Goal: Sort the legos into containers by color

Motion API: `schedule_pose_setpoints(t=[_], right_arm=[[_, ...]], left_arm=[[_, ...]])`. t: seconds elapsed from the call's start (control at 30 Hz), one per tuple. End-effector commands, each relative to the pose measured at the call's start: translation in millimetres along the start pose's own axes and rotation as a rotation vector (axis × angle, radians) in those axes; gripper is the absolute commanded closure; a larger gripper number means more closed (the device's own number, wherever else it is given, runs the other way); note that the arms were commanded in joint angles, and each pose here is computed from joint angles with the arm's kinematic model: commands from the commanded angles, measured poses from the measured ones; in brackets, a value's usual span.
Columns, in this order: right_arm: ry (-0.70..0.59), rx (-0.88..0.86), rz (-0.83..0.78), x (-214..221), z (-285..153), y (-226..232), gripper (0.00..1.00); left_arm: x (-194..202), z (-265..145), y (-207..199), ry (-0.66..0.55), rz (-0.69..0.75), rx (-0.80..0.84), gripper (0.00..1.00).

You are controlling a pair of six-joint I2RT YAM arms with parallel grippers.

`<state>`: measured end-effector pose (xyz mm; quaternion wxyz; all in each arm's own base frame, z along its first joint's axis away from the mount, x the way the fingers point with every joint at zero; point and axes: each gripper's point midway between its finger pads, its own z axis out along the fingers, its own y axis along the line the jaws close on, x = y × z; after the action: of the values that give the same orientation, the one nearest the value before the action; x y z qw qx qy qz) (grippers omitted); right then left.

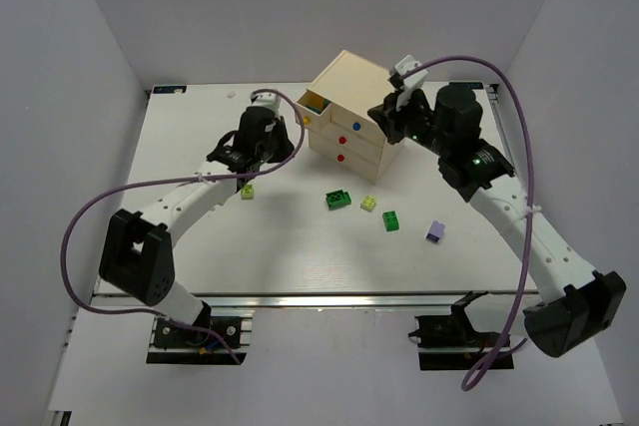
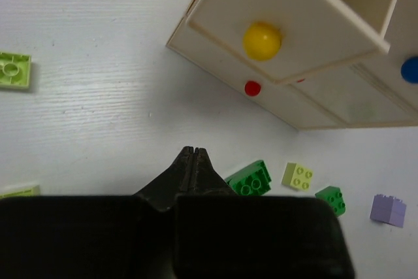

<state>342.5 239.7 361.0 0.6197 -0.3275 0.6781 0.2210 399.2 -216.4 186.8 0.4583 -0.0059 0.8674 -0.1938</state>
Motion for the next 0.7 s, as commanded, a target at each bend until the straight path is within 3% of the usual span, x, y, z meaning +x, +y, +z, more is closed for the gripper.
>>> schedule_pose_setpoints(t=[0.0, 0.1, 0.13, 0.17, 0.2, 0.27, 0.3, 0.43, 0.5, 0.53, 0.57, 0.67], right_arm=[[0.019, 0.050, -0.031, 18, 1, -17, 1.00], [0.051, 0.045, -0.009, 29, 6, -23, 1.00], [0.046, 0.039, -0.008, 26, 6, -26, 0.93], [0.052, 0.039, -0.005, 26, 9, -29, 0.67], [0.069, 0.036, 0.005, 32, 13, -33, 0.52], [0.067, 0.023, 0.022, 30, 16, -36, 0.26], [0.077, 0.020, 0.034, 35, 20, -39, 0.23], [0.081, -0.001, 0.062, 36, 24, -44, 0.22], [0.087, 0.004, 0.065, 31, 24, -52, 0.29], [0.091, -0.006, 0.066, 29, 24, -52, 0.34], [0.095, -0.004, 0.064, 25, 23, -58, 0.47], [0.079, -0.042, 0.049, 14, 14, -57, 0.73]], left_arm=[[-37, -2, -23, -0.070, -0.049, 0.074, 1.00], [-43, 5, -27, -0.070, -0.048, 0.075, 1.00], [-46, 6, -24, -0.069, -0.052, 0.071, 1.00], [-46, 8, -25, -0.066, -0.053, 0.074, 1.00], [-49, 9, -27, -0.070, -0.053, 0.080, 1.00], [-50, 11, -25, -0.069, -0.055, 0.082, 1.00], [-52, 12, -26, -0.069, -0.054, 0.084, 1.00], [-51, 14, -22, -0.061, -0.043, 0.084, 1.00], [-53, 14, -18, -0.064, -0.029, 0.075, 1.00], [-53, 13, -17, -0.063, -0.017, 0.074, 1.00], [-55, 13, -13, -0.064, -0.015, 0.065, 1.00], [-52, 7, -11, -0.067, -0.009, 0.066, 0.97]])
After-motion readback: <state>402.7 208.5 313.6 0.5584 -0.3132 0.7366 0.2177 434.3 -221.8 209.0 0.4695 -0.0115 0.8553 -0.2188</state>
